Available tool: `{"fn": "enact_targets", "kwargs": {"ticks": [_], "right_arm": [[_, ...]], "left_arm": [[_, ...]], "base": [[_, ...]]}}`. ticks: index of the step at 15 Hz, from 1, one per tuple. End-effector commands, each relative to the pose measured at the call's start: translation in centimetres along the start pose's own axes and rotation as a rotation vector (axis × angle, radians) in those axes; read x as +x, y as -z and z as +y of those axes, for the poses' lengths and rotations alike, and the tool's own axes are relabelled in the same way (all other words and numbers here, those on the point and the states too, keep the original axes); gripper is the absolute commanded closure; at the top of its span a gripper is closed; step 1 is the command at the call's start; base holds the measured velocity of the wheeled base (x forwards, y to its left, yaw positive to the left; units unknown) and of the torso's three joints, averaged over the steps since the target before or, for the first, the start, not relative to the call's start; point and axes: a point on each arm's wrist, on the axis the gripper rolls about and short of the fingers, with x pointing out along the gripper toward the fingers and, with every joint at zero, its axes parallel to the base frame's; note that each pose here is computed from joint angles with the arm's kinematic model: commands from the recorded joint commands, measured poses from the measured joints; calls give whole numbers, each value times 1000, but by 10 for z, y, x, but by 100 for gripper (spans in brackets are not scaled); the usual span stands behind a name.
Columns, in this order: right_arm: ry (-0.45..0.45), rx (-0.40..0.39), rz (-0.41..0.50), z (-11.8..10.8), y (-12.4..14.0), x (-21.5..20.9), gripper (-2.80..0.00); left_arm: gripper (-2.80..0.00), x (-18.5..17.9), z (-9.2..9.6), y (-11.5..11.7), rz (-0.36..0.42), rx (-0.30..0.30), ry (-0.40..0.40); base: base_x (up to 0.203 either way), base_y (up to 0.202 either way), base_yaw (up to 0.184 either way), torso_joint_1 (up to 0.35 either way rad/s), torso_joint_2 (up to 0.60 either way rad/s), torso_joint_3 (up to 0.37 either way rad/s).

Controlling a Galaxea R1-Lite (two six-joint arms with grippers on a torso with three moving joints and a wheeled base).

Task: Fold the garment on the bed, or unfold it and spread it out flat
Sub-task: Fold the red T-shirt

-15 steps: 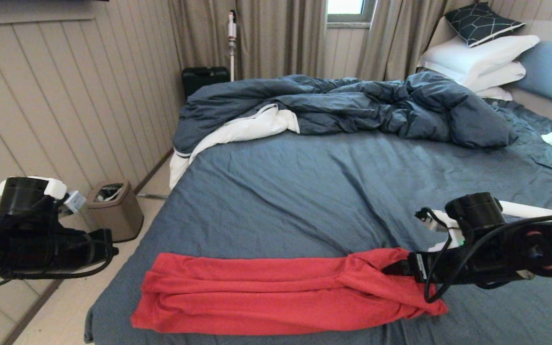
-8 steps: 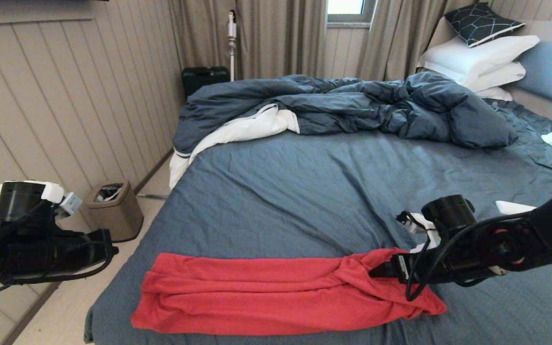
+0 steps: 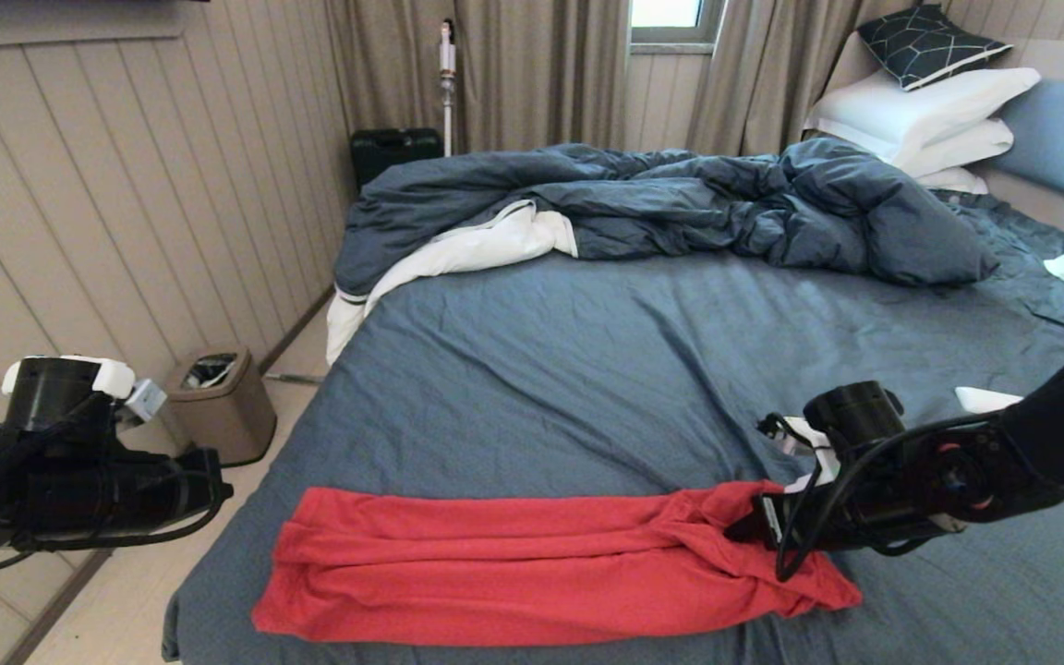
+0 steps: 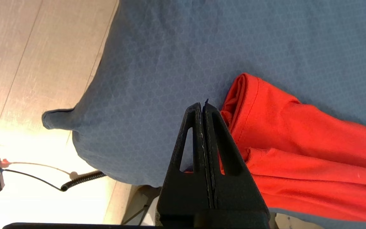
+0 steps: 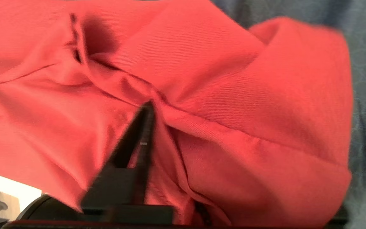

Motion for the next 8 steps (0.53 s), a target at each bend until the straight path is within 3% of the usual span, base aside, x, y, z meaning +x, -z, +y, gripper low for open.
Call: {"fn": "enact_targets", "kwargs": {"ticks": [1,8], "right_arm": [[1,-1,-23,0,-1,-8,0],[32,28,-61,-13,-5,-27,0]], "left_arm": [[0,2,1,1,7,-5,-1],[0,2,1,2,12,-36,-3]], "base": [[0,0,0,0,0,0],[0,0,0,0,0,0]]}}
